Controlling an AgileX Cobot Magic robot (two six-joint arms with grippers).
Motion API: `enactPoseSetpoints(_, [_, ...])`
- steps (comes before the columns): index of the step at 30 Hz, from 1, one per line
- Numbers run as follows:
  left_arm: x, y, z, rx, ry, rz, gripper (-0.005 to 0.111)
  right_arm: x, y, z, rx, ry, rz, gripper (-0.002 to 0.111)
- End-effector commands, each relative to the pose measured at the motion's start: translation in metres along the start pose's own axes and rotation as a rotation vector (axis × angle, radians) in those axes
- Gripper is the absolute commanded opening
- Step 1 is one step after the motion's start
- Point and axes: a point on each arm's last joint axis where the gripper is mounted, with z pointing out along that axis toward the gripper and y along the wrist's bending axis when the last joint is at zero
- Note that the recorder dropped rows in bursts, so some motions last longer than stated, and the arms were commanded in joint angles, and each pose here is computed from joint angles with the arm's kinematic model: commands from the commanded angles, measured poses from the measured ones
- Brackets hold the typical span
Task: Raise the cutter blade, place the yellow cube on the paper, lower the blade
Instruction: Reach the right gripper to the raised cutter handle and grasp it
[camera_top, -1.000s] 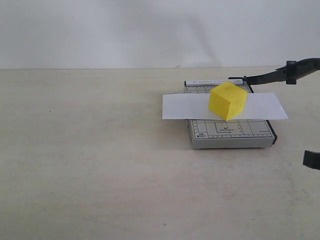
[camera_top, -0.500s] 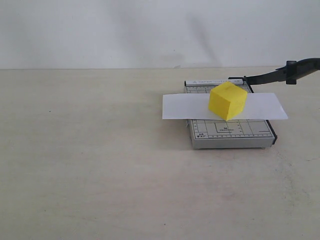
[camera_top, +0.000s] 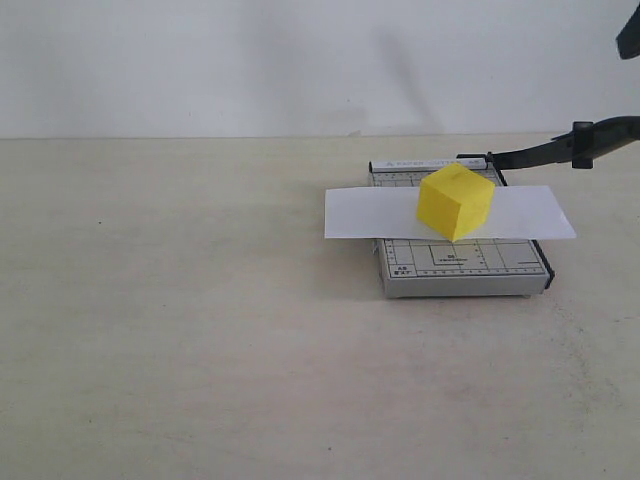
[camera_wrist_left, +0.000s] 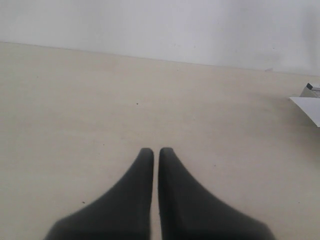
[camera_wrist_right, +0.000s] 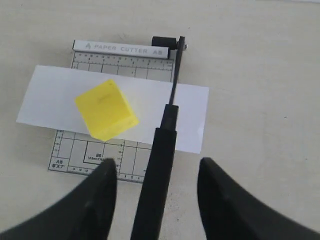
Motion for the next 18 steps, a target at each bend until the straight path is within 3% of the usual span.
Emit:
enactPoseSetpoints(1, [-0.001,0.0,0.0,-0.001,-0.021,0.0,0.004,-0.002,0.004,0.017,-0.02,0.045,0.012,0.05])
enactPoseSetpoints(18, [-0.001,0.0,0.0,-0.001,-0.021,0.0,0.004,0.012,-0.003,0.048,-0.015,0.267,0.09,0.049])
